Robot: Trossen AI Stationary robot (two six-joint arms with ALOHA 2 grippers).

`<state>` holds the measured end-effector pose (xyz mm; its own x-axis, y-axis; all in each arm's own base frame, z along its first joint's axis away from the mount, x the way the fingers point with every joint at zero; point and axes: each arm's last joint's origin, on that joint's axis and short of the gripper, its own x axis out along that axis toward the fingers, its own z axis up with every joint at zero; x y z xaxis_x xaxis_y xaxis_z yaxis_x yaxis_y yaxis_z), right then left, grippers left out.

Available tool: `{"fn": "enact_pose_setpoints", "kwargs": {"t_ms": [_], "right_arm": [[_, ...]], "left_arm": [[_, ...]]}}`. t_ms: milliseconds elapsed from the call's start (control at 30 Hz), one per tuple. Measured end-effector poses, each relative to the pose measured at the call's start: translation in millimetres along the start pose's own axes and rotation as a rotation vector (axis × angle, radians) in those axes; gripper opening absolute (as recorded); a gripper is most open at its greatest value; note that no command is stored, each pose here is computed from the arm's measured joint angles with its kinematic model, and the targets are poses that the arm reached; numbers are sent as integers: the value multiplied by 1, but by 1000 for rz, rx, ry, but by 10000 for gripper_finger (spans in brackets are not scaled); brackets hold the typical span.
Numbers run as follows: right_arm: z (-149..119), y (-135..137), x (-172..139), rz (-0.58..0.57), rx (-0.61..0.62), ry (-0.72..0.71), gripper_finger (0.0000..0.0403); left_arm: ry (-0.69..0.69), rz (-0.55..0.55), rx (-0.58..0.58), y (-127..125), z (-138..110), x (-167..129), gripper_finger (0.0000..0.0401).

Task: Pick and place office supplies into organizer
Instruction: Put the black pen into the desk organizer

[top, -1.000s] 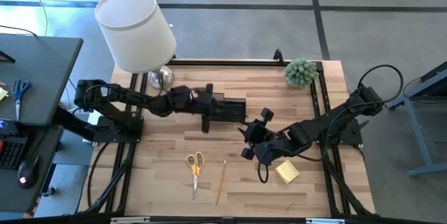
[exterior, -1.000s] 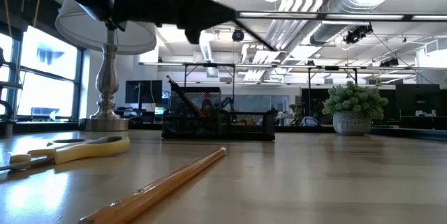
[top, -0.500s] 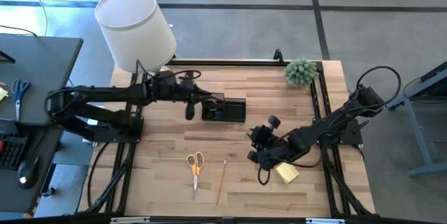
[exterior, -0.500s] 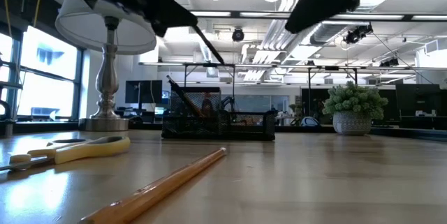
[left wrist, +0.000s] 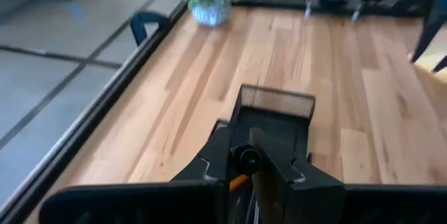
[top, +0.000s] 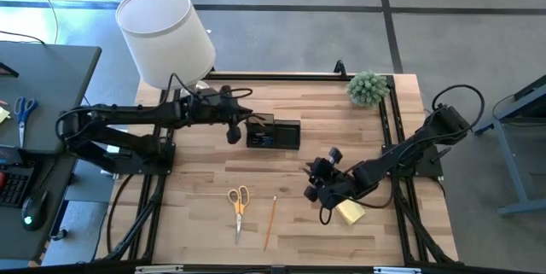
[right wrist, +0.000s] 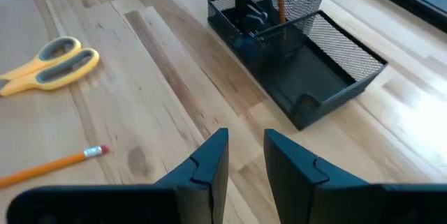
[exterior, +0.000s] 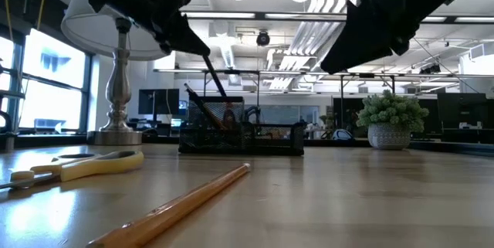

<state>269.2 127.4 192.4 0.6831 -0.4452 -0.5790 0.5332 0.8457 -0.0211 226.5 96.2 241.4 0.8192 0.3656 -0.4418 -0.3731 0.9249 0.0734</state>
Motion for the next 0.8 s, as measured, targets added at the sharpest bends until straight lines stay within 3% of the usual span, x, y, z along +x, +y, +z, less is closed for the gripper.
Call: {"fn": "enact_pose_setpoints", "kwargs": {"t_ms": [467,800], "right_arm": [[-3,1,-1,8,8,-17,85],[-2,1,0,5,8,-20,85]], "left_arm": [[36,-27,-10,-2,-8,18,41],[37,-16,-55,-1,-8,18,118]]}}
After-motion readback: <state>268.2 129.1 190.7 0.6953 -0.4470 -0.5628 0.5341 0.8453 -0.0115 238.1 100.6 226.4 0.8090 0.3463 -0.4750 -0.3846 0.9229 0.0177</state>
